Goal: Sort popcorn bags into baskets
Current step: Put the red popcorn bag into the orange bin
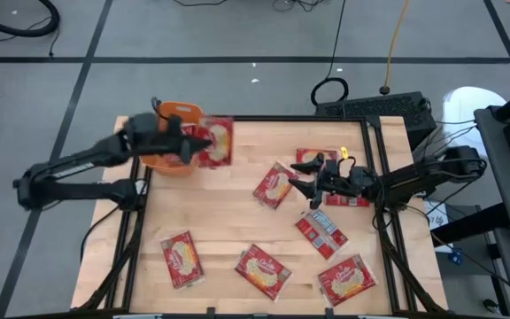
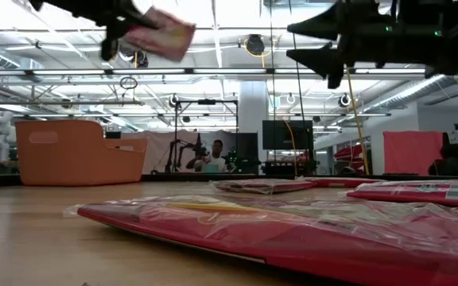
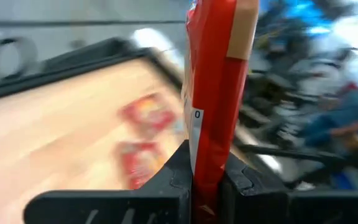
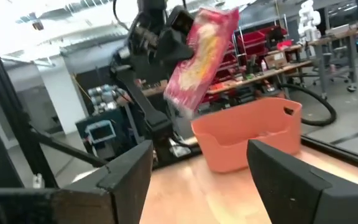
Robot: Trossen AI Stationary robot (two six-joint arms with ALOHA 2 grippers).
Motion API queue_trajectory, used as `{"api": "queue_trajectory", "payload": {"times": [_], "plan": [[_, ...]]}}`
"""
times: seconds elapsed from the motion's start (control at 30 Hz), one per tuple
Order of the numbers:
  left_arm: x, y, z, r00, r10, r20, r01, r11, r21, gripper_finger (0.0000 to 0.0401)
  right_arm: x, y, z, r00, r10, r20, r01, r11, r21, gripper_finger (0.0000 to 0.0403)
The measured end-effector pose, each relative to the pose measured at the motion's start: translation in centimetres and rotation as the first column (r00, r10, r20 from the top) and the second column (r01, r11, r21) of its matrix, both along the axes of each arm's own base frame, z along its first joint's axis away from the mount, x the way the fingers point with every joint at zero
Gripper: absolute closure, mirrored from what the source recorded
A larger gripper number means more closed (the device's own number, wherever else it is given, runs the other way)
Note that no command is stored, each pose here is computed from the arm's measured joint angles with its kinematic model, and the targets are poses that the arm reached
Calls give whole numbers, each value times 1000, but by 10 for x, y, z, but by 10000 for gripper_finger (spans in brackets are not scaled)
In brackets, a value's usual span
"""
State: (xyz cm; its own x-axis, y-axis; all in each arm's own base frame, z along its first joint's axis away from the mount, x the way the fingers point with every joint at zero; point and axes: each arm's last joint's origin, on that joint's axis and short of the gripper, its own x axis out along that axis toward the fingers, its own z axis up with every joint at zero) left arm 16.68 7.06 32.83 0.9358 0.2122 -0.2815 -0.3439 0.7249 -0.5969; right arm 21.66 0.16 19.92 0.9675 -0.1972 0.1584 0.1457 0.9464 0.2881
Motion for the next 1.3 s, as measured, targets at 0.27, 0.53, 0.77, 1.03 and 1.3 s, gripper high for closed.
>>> {"api": "queue_trajectory", "payload": {"times": [0.27, 0.53, 0.77, 1.03, 1.3], "plan": [[-36, 36, 29, 958, 103, -267, -125, 990, -67, 376, -7, 0, -12, 999, -4, -45, 2, 999, -38, 151], [-46, 83, 4, 813, 94, -574, -233, 957, -173, 373, -7, 0, -14, 998, 1, -70, -4, 999, -40, 151], [-50, 118, -19, 760, 82, -645, -275, 939, -204, 371, -6, 2, -21, 989, 54, -134, -59, 998, -35, 151], [-54, 132, -31, 708, 95, -699, -331, 920, -210, 369, -6, 2, -21, 988, 56, -141, -60, 998, -26, 151], [-49, 140, -43, 652, 116, -750, -403, 890, -213, 369, -6, 2, -22, 988, 52, -148, -60, 997, -48, 151]]}}
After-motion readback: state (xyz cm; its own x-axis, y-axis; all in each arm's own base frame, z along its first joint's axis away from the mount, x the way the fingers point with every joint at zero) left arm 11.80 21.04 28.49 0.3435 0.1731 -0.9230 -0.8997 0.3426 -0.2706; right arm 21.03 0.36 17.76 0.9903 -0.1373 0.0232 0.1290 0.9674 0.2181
